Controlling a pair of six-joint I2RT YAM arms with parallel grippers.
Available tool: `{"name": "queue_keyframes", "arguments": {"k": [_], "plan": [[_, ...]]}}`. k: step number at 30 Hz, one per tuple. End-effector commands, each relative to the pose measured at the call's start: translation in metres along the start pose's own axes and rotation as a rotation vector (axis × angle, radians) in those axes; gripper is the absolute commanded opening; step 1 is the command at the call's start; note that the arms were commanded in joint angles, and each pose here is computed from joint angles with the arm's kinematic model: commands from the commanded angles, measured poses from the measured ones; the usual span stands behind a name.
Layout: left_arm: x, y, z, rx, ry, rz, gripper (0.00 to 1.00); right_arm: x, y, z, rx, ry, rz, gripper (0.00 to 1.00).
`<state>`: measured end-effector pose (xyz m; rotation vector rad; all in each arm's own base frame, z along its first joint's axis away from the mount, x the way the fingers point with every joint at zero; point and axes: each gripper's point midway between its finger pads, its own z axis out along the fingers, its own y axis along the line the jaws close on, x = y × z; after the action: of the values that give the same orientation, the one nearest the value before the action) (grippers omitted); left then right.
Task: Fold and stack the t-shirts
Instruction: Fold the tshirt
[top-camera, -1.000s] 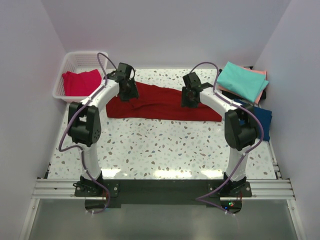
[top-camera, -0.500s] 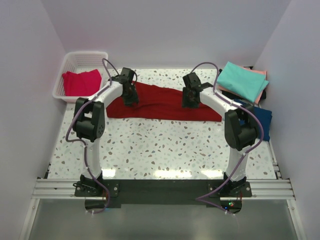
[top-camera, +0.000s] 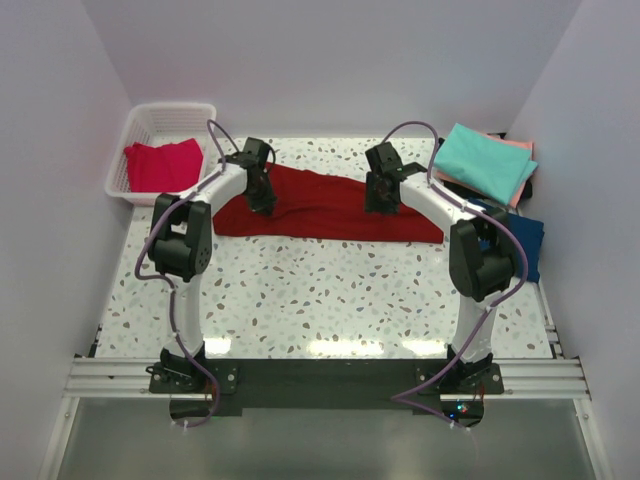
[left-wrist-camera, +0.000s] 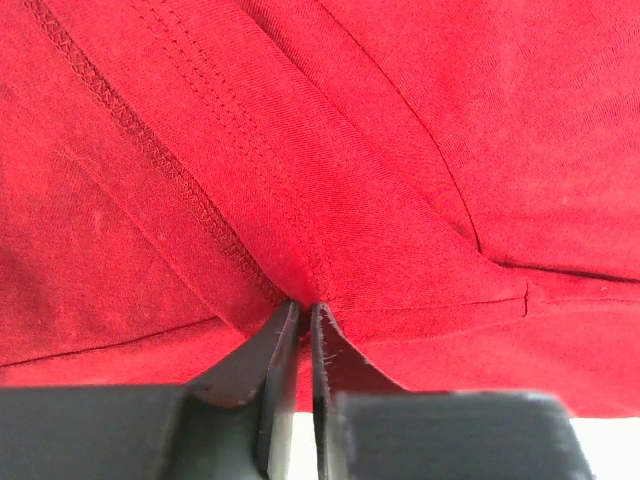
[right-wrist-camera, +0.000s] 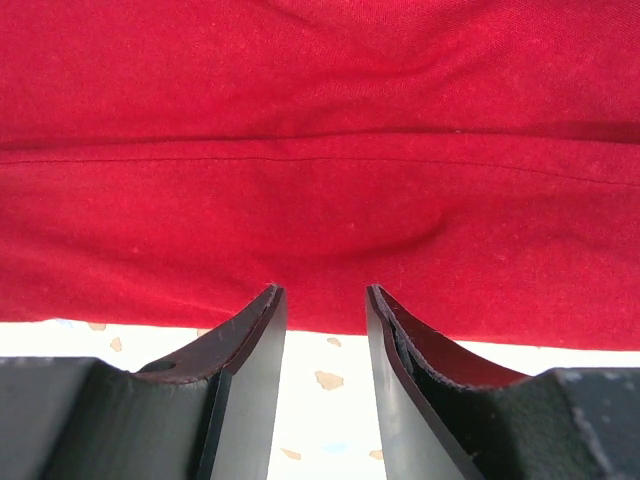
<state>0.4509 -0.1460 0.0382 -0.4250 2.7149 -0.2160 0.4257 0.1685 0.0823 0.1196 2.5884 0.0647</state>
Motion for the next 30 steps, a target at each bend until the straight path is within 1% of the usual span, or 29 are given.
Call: {"name": "queue_keyframes", "arguments": {"k": [1,2,8,12,15,19,20,23,27,30], "plan": [[-0.017,-0.014,-0.007,0.039,-0.049,0.001,0.06,-0.012,0.004,-0.005,0.002,-0.03,-0.001,0.42],[-0.02,-0.015,-0.009,0.041,-0.058,0.003,0.0,-0.012,0.003,-0.005,0.002,-0.03,0.001,0.42],[-0.042,-0.024,-0.016,0.053,-0.116,0.018,0.0,-0.012,0.003,-0.006,0.001,-0.033,0.006,0.41],[-0.065,-0.039,-0.03,0.099,-0.186,0.03,0.0,-0.013,0.003,-0.007,0.002,-0.037,0.008,0.41],[-0.079,-0.053,-0.033,0.151,-0.223,0.05,0.0,-0.012,0.002,-0.006,0.003,-0.034,0.009,0.41],[-0.086,-0.067,-0.018,0.2,-0.22,0.08,0.0,-0.011,0.002,-0.006,0.003,-0.031,0.008,0.41],[-0.084,-0.068,-0.007,0.197,-0.208,0.087,0.0,-0.012,0.002,-0.007,0.003,-0.03,0.007,0.41],[-0.089,-0.076,0.006,0.216,-0.234,0.122,0.0,-0.011,0.003,-0.007,0.003,-0.029,0.005,0.41],[-0.103,-0.084,0.014,0.24,-0.292,0.162,0.0,-0.012,0.002,-0.009,0.003,-0.029,0.002,0.41],[-0.104,-0.094,0.016,0.267,-0.31,0.202,0.0,-0.011,0.003,-0.009,0.002,-0.024,0.003,0.41]]}}
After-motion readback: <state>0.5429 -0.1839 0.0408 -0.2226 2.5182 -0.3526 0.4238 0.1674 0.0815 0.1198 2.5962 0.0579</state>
